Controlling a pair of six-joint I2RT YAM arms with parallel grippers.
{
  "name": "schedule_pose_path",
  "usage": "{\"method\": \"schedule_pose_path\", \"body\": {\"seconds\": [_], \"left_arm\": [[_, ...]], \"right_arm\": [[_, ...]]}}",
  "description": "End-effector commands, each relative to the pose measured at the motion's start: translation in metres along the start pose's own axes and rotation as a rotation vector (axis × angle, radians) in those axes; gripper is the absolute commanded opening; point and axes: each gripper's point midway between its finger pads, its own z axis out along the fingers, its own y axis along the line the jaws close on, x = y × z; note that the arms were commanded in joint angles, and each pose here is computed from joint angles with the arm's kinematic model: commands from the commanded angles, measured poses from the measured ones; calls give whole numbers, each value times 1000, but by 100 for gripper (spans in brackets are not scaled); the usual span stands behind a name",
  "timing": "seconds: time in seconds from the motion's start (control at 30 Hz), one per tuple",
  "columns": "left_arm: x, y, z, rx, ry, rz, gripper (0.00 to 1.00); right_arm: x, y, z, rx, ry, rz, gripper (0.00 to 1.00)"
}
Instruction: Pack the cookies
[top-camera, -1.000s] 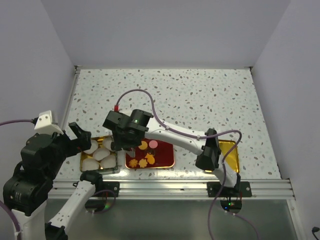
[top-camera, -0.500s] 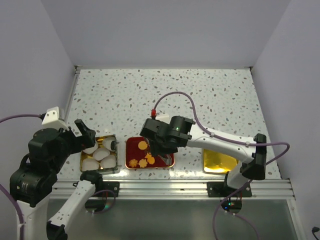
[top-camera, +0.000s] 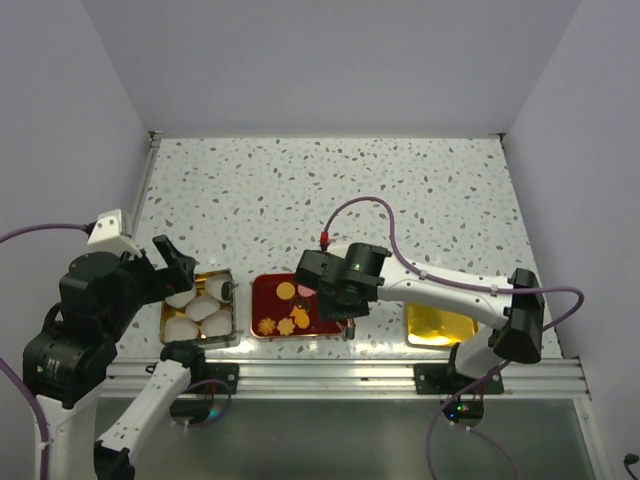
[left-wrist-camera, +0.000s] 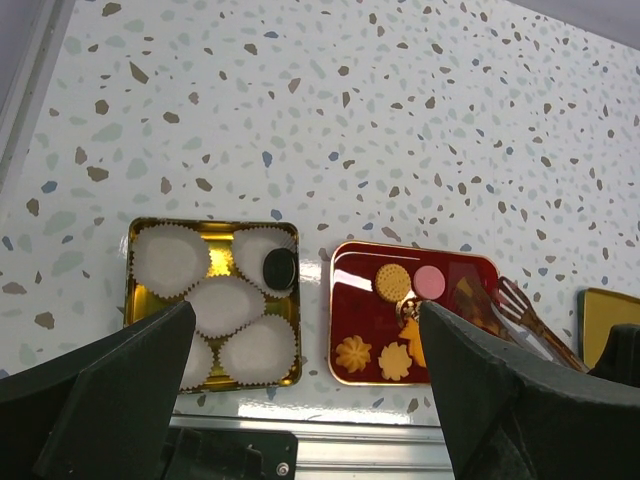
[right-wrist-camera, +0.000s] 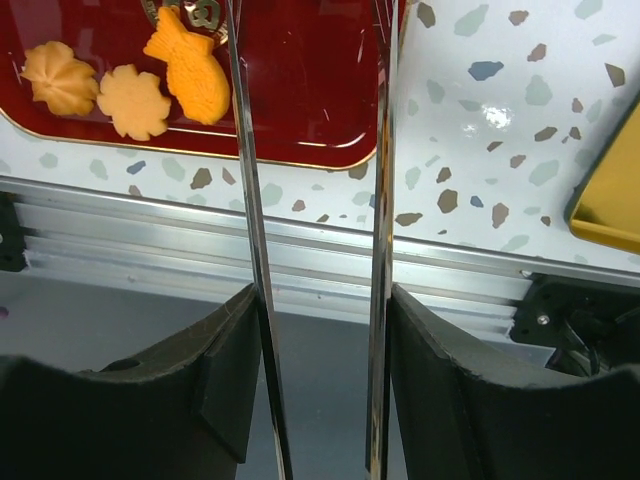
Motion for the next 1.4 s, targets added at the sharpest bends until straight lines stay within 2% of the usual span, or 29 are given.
{"method": "schedule_pose_path", "body": {"seconds": [0.0,0.53,0.83,1.1,1.37], "left_arm": [[-6,-8,3,33,-17,1,100],[-3,-1,-3,9,-15,6,100],[-4,-1,1,3,-13,8,100],[-4,0,2,-3,-17,5,100],[-2,2,2,-10,-17,7,100]], "right_arm": [[-13,27,-4,-70,-29,23,53],[-7,48,30,-21,46,-60,52],[-8,59,34,-19,64,-92,52],[-6,53,35,12,79,-105,41],[-18,49,18,17,30,-87,39]]}}
